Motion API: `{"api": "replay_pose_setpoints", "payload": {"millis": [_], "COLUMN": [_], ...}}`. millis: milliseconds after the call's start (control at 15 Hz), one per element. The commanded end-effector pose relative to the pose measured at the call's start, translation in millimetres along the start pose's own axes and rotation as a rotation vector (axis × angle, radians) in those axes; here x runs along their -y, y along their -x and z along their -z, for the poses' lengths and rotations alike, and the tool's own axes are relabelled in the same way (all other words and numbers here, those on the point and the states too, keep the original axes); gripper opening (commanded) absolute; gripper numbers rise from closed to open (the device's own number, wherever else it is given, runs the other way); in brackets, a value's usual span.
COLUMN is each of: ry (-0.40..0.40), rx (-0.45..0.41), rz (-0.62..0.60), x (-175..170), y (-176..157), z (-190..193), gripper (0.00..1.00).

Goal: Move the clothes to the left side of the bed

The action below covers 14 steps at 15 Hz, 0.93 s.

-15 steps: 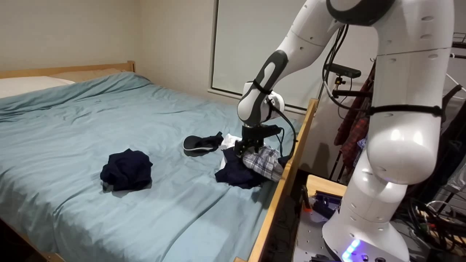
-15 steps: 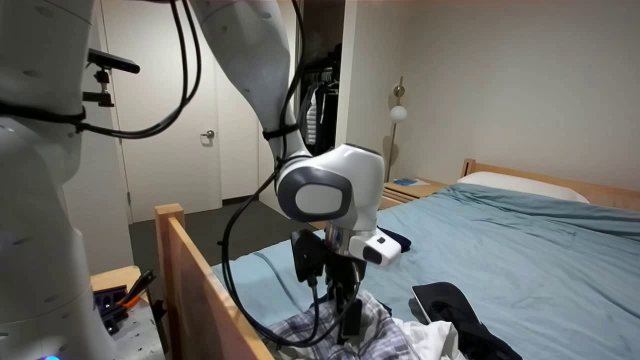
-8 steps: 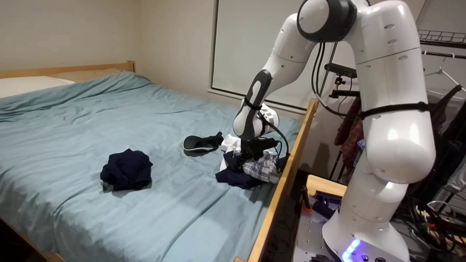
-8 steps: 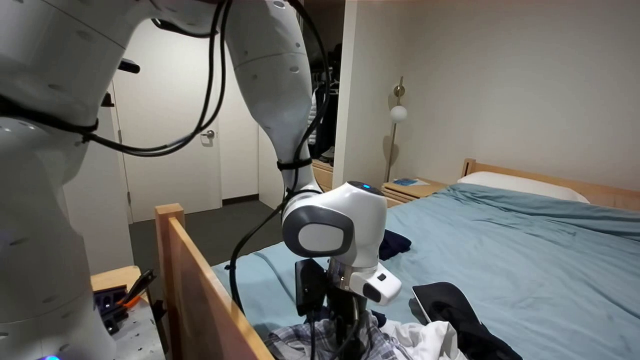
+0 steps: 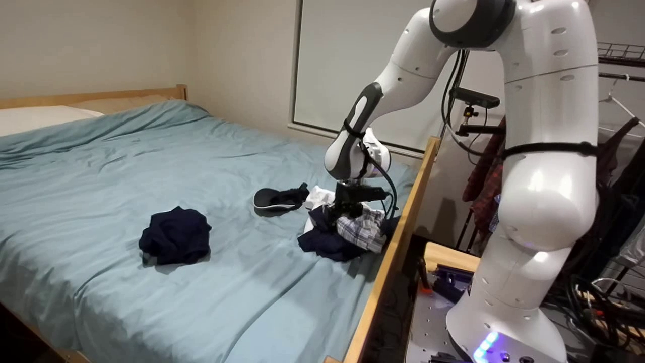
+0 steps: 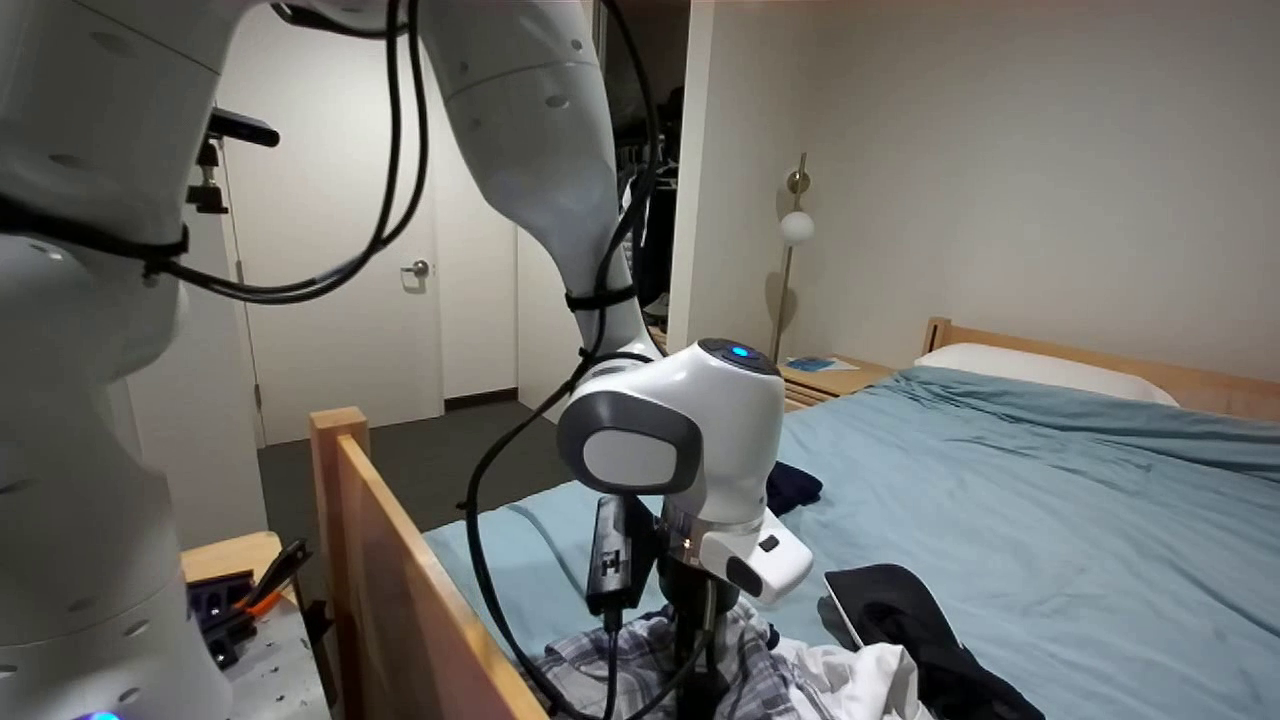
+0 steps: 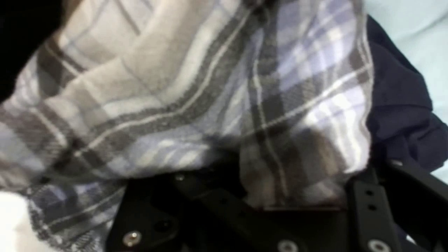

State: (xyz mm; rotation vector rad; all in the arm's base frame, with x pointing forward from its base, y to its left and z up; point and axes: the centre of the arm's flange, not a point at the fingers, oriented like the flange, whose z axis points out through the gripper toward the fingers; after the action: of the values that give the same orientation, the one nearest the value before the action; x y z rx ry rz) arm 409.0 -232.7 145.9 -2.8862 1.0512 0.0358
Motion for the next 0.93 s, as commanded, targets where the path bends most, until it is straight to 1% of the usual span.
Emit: {"api": "replay_pose_setpoints", "payload": {"millis": [0,200,267,333,467,533,600,667,733,800,867], "ry": [-0.096,-0.184,-0.226,-0.262,-0.322,-0.335,-0.357,-0.363,-0.377,-0.389,-0.402], "rx": [-0.052,-0.119,-0.151,-0.181,-0.215,-0.223,-0.23,-0.215,-0.207,-0.19,-0.176], "rz": [-0.036,-0.055,-0.042,-0.027,0.057,0.115,0.165,0.224,0.274,0.325,0.376], "x": [-16,-24,-24,-23,-13,0,7,27,40,67,87], "y": [12,16,18,18,18,16,16,11,10,5,4], "z": [42,75,90,101,130,148,159,173,182,190,198], "gripper": [0.08,0.03,0.06,0.06,0.06,0.06,0.06,0.06,0.06,0.06,0.06]}}
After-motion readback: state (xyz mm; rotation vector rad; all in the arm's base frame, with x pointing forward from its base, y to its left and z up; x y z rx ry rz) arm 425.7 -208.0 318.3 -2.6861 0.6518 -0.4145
